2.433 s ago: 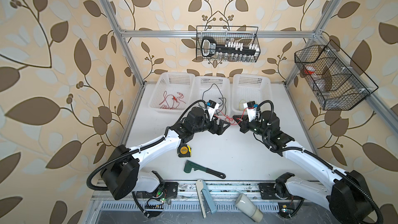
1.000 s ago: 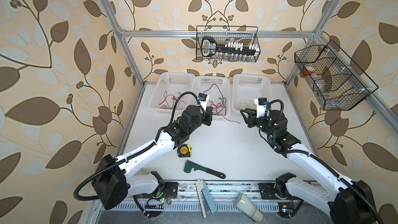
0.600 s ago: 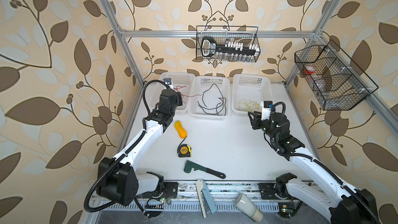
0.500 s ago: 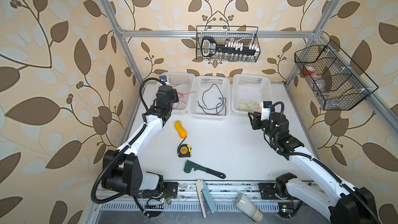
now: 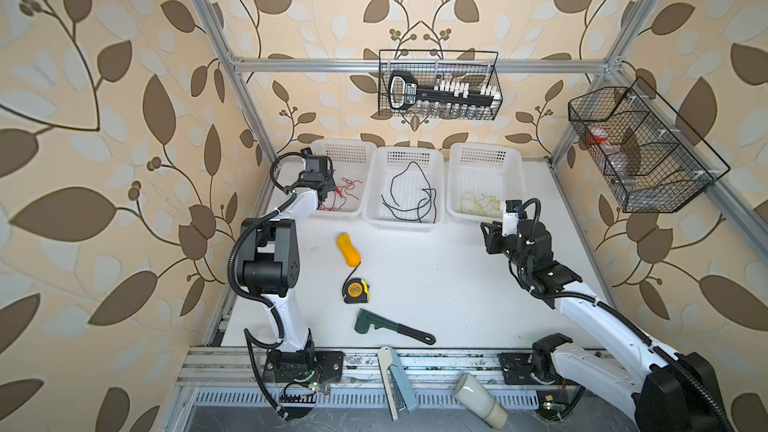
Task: Untangle the cables
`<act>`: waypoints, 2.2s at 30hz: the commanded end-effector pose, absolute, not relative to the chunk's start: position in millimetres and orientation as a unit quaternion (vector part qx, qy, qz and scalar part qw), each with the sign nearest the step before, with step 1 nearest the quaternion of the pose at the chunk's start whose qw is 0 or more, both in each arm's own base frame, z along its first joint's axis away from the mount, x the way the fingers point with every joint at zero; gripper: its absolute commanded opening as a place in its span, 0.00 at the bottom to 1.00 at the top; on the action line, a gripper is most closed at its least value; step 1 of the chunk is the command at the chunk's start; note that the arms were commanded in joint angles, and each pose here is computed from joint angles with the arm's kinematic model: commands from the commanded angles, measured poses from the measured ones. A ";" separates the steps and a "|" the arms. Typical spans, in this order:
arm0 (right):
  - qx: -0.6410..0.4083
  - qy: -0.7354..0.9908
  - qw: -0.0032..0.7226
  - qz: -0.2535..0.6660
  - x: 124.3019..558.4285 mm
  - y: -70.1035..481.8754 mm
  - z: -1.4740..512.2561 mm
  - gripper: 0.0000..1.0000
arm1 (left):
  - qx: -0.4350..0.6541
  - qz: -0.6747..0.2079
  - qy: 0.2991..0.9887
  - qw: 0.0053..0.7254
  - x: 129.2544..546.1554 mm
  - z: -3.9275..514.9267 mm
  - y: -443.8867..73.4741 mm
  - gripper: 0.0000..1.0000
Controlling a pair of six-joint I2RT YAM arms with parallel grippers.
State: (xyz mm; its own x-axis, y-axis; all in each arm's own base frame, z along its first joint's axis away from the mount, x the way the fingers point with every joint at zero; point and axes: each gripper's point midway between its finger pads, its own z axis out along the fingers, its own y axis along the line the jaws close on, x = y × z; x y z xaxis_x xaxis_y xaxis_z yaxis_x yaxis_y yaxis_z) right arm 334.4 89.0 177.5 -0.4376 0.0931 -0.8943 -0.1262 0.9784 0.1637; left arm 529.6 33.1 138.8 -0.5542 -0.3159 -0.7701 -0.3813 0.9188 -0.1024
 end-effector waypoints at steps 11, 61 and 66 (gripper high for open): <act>0.002 0.857 0.513 0.053 334.8 67.1 156.1 0.39 | -0.181 -0.017 0.886 0.426 527.6 154.5 12.8 0.65; 0.051 0.768 0.635 -0.069 348.6 -20.6 121.4 1.00 | -0.140 0.111 0.814 0.553 369.0 108.4 45.1 0.99; 0.052 0.765 0.638 -0.070 348.4 -21.0 122.3 1.00 | -0.129 0.100 0.819 0.550 372.9 83.9 43.3 0.99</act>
State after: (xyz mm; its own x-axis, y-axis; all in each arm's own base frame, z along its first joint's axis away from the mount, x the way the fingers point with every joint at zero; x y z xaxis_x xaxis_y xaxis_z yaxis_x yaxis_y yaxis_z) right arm 342.7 -18.0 106.4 -0.2352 -0.0048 -0.9719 0.1505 0.9877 -0.0413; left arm 358.9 44.6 65.1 -0.4667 -0.1073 -0.8779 -0.3351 0.9400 0.0633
